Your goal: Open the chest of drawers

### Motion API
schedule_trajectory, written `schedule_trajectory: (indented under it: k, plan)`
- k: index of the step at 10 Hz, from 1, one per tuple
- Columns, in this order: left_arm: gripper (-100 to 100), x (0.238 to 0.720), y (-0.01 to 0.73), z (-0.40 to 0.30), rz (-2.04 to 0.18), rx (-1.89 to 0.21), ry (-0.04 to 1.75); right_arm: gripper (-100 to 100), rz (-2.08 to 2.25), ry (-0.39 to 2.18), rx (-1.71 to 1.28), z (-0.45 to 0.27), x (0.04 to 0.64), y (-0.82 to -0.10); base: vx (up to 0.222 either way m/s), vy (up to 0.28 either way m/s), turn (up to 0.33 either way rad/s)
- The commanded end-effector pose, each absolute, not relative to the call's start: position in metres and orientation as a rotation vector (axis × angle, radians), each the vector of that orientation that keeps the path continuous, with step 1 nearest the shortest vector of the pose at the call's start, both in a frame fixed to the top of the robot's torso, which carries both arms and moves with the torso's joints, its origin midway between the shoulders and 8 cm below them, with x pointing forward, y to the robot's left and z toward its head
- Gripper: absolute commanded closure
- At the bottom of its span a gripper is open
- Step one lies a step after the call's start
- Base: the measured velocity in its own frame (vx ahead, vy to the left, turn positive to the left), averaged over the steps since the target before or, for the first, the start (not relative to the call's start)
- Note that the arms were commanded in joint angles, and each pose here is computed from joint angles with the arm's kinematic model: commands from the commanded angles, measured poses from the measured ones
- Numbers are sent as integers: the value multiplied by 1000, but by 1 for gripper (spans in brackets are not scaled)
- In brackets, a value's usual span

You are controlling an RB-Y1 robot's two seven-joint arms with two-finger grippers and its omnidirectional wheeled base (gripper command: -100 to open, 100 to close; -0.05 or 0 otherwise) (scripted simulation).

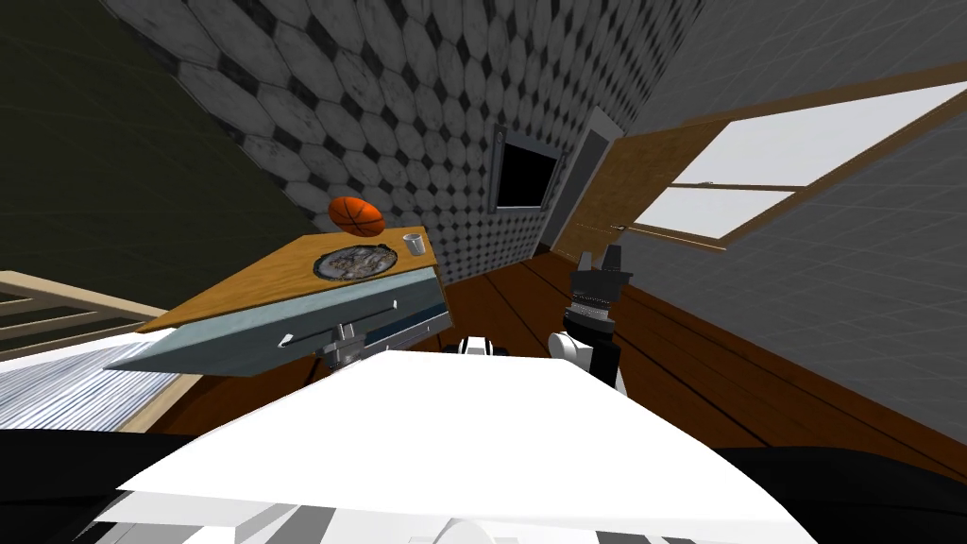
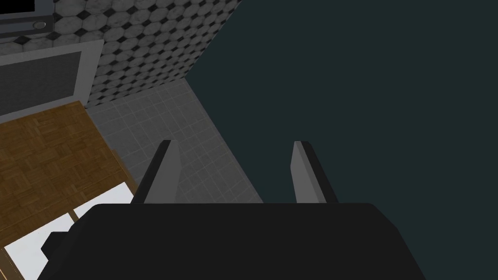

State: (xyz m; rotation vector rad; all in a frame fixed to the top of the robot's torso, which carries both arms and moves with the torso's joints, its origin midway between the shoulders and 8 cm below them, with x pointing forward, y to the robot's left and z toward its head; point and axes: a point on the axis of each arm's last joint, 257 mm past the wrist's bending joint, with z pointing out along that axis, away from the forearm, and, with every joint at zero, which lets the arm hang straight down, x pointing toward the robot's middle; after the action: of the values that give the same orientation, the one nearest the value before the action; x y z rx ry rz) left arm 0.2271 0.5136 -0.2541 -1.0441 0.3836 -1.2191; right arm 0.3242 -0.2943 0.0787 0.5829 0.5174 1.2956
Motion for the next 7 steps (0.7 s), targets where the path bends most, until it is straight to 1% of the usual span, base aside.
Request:
schedule_trajectory:
  k: [1, 2, 3, 4, 6, 7]
  plan:
    - [100, 192, 534, -256, -1206, -1045, 354, 0, 1296, 517, 583, 79, 324, -294, 38, -85, -106]
    - [100, 191, 534, -256, -1205, -1043, 354, 0, 1296, 517, 583, 79, 324, -294, 16, -67, -35]
    - [100, 174, 543, -257, -1196, -1044, 344, 0, 1296, 517, 583, 79, 324, -294, 16, -74, -94]
    - [100, 174, 543, -257, -1196, -1044, 344, 0, 1296, 517, 583, 79, 324, -294, 9, -58, -19]
    - [100, 143, 559, -253, -1183, -1037, 325, 0, 1296, 517, 583, 79, 324, -294, 14, -73, -105]
    - [100, 142, 558, -251, -1187, -1028, 323, 0, 1296, 517, 583, 79, 324, -294, 11, -59, -27]
